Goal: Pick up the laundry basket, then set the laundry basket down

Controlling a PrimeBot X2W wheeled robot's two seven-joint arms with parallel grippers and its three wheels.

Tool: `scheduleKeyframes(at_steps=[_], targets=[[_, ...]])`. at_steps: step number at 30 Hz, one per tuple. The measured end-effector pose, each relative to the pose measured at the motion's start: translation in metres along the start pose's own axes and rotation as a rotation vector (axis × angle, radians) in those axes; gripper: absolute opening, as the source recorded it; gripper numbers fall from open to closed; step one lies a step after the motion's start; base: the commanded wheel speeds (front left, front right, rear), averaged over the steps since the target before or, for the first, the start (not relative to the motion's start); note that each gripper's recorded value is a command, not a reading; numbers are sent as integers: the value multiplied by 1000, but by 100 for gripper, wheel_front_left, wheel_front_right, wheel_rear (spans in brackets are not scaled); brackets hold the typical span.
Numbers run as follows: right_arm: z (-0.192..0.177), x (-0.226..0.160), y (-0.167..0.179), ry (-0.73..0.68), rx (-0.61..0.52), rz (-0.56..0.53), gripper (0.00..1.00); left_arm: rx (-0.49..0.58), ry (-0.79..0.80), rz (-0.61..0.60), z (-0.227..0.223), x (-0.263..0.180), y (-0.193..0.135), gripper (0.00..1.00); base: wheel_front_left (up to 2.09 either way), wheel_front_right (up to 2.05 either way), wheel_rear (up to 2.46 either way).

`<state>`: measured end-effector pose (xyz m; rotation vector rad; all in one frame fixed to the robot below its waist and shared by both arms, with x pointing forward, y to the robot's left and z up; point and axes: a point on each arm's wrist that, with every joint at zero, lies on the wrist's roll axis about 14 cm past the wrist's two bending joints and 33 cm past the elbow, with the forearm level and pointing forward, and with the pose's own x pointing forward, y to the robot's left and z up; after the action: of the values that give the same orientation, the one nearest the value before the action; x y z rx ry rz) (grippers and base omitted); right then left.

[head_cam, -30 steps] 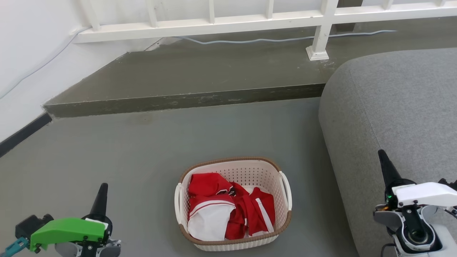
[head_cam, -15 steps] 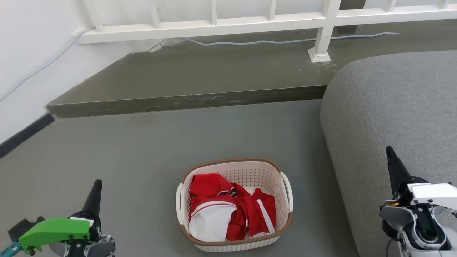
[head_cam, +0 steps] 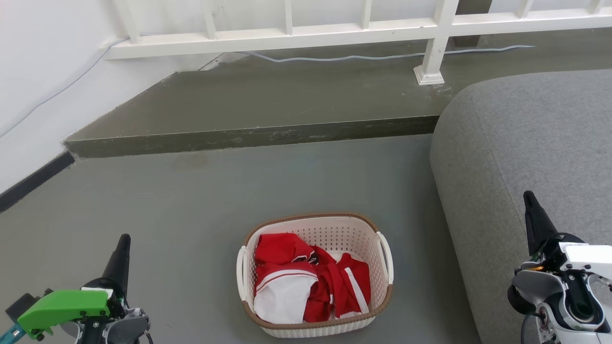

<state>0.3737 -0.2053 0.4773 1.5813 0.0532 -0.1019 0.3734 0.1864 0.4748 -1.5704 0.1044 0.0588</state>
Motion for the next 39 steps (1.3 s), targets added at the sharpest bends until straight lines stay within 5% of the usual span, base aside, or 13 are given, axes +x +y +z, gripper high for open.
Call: scheduleKeyframes(at_steps=[39], targets=[[0,0,-3,0,4,-9,0,-3,1,3,0,0,1,0,0,0,0]])
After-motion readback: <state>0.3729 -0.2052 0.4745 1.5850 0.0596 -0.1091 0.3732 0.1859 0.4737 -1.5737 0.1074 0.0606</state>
